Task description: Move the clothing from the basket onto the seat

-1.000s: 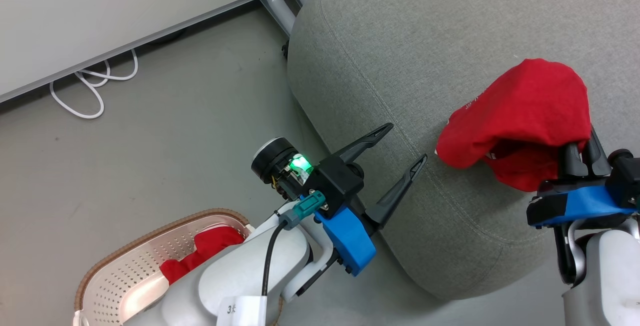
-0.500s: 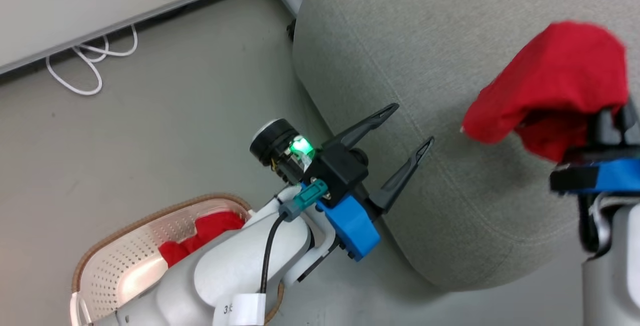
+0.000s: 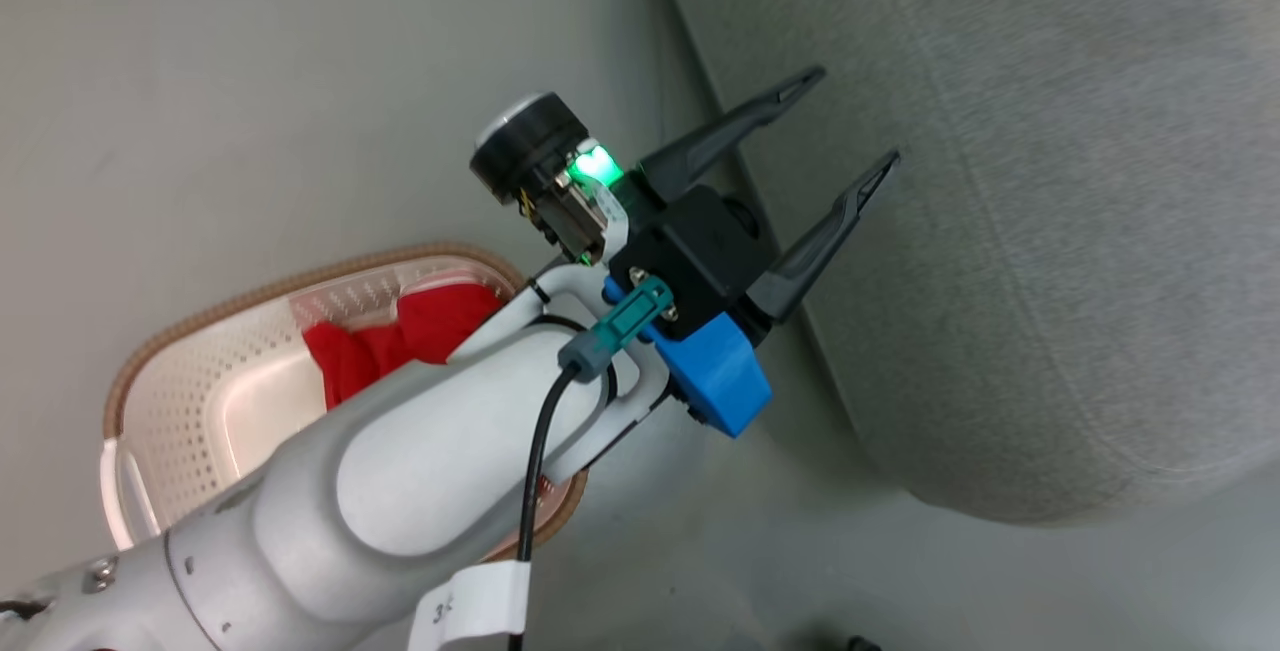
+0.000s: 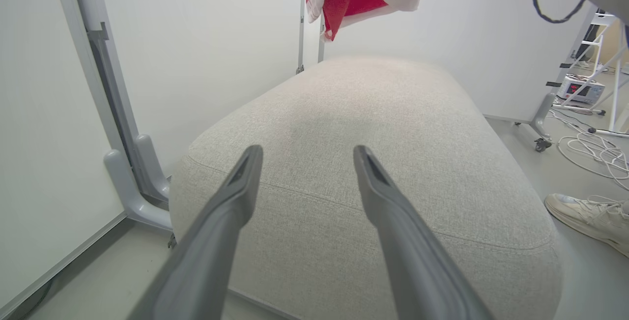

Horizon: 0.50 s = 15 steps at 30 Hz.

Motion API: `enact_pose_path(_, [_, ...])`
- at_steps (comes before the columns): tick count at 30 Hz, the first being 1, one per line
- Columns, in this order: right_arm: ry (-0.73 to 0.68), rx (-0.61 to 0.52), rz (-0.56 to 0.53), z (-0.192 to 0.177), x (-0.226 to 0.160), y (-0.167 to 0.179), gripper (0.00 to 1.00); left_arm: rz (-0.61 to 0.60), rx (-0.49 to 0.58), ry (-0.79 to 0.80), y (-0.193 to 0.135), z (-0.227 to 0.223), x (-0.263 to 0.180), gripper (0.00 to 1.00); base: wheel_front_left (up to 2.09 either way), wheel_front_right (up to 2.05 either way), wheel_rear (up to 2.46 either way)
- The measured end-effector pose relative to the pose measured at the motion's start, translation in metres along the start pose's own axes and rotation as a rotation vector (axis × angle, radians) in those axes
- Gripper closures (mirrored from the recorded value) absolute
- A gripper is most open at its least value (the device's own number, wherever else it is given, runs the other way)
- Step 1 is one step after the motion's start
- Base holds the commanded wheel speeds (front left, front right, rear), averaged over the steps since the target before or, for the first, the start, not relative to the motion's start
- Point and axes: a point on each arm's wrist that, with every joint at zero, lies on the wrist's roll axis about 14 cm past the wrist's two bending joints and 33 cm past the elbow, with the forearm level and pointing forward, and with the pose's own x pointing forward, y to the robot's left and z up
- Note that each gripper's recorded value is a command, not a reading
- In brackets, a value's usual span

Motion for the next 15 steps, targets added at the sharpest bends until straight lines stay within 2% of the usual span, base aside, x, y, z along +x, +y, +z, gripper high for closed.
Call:
enact_pose_path(4, [-0.008,-0.046,0.004,-0.020,0.029,0.006,1.00,0.039,-0.016,0.017,0.027,-0.023,-0.006,0.00,0.00,0.00,0.00])
enact_pose_path(7, [0.047,-0.052,-0.001,-0.055,0.037,0.015,1.00,0.070,-0.035,0.038,0.044,-0.044,-0.014,0.00,0.00,0.00,0.00])
enact_pose_path(15, [0.315,-0.058,0.002,-0.170,-0.003,0.042,1.00,0.120,-0.097,0.096,0.064,-0.091,-0.032,0.00,0.00,0.00,0.00])
